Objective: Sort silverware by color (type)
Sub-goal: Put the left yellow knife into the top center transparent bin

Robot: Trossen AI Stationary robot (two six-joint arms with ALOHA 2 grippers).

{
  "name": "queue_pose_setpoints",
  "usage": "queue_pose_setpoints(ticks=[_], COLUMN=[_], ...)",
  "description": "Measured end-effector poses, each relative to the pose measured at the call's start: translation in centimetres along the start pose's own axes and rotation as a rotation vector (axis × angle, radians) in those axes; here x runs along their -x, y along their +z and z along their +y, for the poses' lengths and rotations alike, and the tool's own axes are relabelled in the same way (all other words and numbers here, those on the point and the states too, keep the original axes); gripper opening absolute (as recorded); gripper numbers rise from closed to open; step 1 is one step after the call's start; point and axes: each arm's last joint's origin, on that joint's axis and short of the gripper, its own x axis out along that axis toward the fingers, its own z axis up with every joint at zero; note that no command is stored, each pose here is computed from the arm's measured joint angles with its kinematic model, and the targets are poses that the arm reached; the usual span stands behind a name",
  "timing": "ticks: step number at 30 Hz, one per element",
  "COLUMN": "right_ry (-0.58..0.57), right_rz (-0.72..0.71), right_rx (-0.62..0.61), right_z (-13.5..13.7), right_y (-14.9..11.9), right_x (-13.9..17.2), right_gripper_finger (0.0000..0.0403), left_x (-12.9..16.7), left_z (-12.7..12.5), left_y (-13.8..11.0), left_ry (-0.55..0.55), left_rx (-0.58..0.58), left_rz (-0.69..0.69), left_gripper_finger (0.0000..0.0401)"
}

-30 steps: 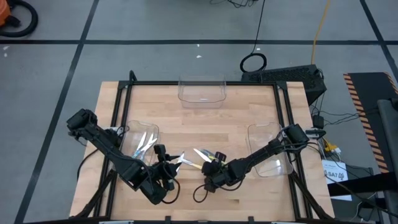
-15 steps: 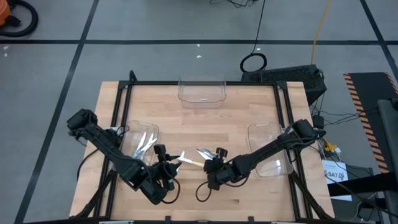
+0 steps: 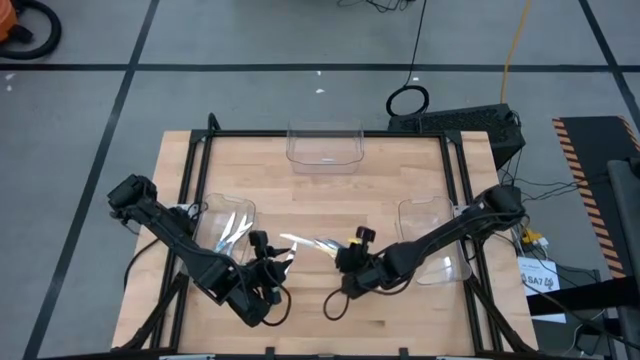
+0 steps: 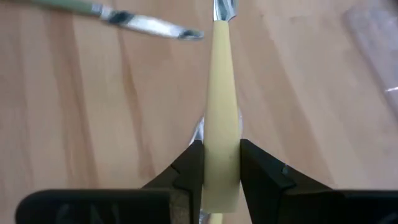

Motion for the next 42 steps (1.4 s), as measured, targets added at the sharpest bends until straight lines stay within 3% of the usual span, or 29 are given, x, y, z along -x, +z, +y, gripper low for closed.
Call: queue_pose_setpoints(ticks=[10, 15, 23, 27, 34, 42], right_ry=[-0.142, -0.212, -0.283, -0.326, -0.268, -0.214], right_rz=[-0.046, -0.088, -0.079, -0.042, 0.077, 0.137], right_rx=[0.04, 0.076, 0.116, 0.153, 0.141, 0.048], right_z=[-1.8, -2.9, -6.1, -8.3, -13.3, -18.6], right_y=[0.3, 0.9, 2.5, 3.3, 4.5, 5.1], right_x=[1.8, 2.5, 2.2, 1.4, -1.0, -2.7], right_gripper_finger=[0.0077, 0.0077, 0.0077, 0.0077, 0.0077, 0.0077], left_x=[0.0, -0.1, -1.0, -1.4, -0.9, 0.8], left_z=[0.0, -0.1, 0.7, 0.9, 0.7, -0.3], left_y=[0.0, -0.1, 0.1, 0.1, -0.9, -1.3], left_ry=[0.0, -0.053, -0.034, -0.056, -0.126, -0.067], left_rx=[-0.165, -0.259, -0.315, -0.248, -0.047, -0.016], left_rz=[0.003, 0.024, 0.044, 0.072, 0.175, 0.099], left_gripper_finger=[0.0145, 0.0145, 0.0145, 0.0145, 0.0145, 0.0145])
